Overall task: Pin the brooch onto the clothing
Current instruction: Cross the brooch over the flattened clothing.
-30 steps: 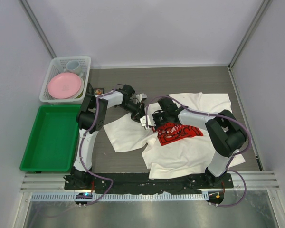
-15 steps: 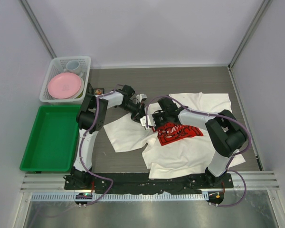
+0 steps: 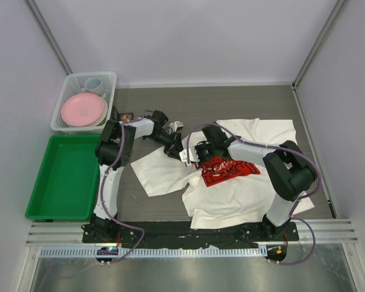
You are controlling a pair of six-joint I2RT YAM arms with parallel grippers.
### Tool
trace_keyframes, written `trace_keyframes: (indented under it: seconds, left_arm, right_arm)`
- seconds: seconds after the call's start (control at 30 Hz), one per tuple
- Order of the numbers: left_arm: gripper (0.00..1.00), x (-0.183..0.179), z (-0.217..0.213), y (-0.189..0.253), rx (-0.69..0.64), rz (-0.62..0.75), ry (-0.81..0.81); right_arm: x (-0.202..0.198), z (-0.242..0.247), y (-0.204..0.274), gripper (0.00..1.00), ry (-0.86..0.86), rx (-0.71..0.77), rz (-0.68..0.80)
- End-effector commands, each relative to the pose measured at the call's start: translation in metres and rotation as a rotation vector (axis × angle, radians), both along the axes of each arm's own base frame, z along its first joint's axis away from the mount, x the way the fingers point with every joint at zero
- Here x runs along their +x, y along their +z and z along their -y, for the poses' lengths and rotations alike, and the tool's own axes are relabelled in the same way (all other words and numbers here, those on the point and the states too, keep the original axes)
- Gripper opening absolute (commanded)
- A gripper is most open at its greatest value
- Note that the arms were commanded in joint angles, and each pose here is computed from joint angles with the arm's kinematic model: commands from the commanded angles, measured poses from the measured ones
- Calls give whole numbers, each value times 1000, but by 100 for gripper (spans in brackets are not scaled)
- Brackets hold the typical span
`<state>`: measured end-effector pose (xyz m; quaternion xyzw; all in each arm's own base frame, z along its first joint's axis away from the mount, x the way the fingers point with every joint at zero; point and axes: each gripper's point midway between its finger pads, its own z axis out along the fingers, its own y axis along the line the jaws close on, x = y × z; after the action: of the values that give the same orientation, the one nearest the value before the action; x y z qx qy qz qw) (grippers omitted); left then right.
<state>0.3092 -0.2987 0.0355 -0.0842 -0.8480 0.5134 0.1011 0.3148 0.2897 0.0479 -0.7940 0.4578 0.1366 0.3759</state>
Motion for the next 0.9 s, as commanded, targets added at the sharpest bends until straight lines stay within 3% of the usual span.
trace_keyframes:
  seconds: [0.0, 0.63, 0.87]
  left_arm:
    - [24, 6, -1, 24, -28, 64, 8]
    - [31, 17, -11, 28, -10, 98, 39]
    - [16, 21, -9, 27, -12, 104, 43]
  right_arm:
    - [7, -10, 17, 1, 36, 57, 52]
    - [3, -12, 14, 1, 62, 52, 27]
    - [3, -13, 15, 1, 62, 53, 22]
